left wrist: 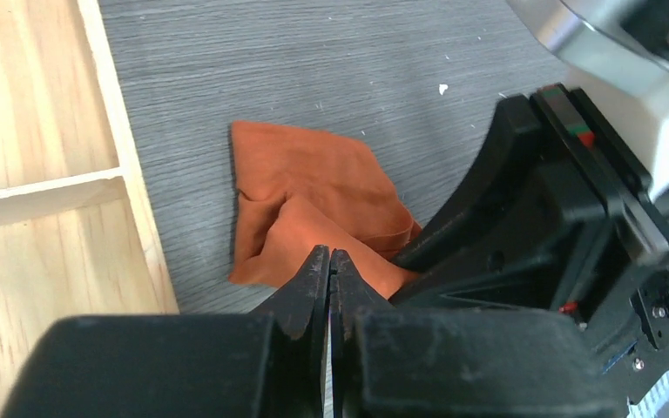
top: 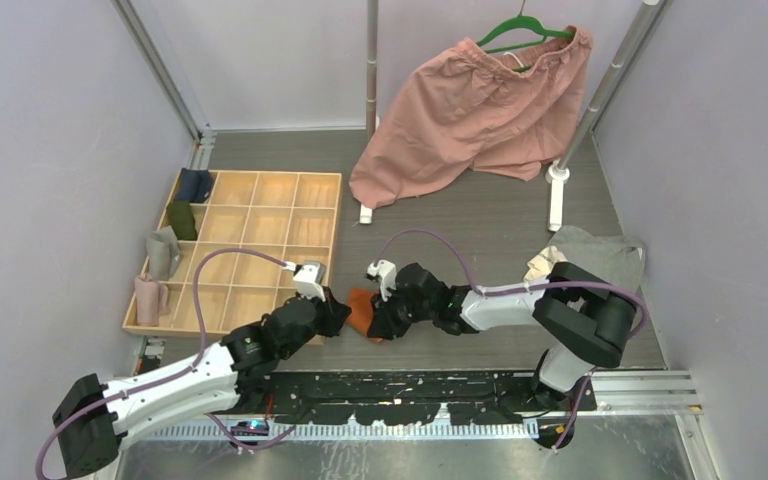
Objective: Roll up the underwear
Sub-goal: Roll the underwear to the center of the board.
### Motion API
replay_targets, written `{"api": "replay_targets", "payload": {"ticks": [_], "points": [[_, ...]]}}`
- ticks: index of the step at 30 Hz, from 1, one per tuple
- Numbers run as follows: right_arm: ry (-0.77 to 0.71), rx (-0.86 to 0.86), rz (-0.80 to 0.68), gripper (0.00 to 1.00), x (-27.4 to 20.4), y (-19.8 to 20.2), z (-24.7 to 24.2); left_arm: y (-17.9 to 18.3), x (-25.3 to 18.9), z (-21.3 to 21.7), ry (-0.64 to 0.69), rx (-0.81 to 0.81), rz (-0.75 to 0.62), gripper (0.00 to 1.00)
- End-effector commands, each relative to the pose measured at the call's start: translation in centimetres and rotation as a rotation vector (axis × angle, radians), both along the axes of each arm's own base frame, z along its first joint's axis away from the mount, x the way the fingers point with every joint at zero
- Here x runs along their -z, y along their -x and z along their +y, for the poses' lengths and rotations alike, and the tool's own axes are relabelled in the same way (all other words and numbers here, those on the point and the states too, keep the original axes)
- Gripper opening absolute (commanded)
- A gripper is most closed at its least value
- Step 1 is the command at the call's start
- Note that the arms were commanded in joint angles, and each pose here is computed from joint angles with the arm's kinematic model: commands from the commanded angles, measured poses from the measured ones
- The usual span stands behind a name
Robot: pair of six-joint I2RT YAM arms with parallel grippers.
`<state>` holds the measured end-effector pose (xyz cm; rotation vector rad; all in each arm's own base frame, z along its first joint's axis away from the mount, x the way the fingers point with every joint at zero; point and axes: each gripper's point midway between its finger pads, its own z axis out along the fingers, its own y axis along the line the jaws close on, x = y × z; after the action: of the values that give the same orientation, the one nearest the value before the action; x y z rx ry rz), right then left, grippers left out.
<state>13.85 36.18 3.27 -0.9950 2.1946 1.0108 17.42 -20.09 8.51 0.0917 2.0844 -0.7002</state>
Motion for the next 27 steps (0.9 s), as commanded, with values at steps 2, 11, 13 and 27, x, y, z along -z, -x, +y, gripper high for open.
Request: {"api": "replay_targets", "payload": {"ticks": [2,11,13,27], "points": [[0.031,0.007,0.316,0.01,2.2,3.0,-1.6,-0.1,-1.1,-1.4,0.031,0.057,-0.034,0.01],[-0.113,0.143,0.547,0.01,1.9,1.3,-2.0,-0.3,-0.3,-2.3,-0.001,0.078,-0.01,0.01],[-0.134,0.173,0.585,0.01,2.0,0.9,-2.2,-0.4,0.0,-2.5,-0.007,0.084,-0.003,0.01],[-0.015,0.308,0.666,0.08,4.6,0.2,-4.3,-0.9,0.0,-4.8,0.009,0.134,-0.003,0.01]]}}
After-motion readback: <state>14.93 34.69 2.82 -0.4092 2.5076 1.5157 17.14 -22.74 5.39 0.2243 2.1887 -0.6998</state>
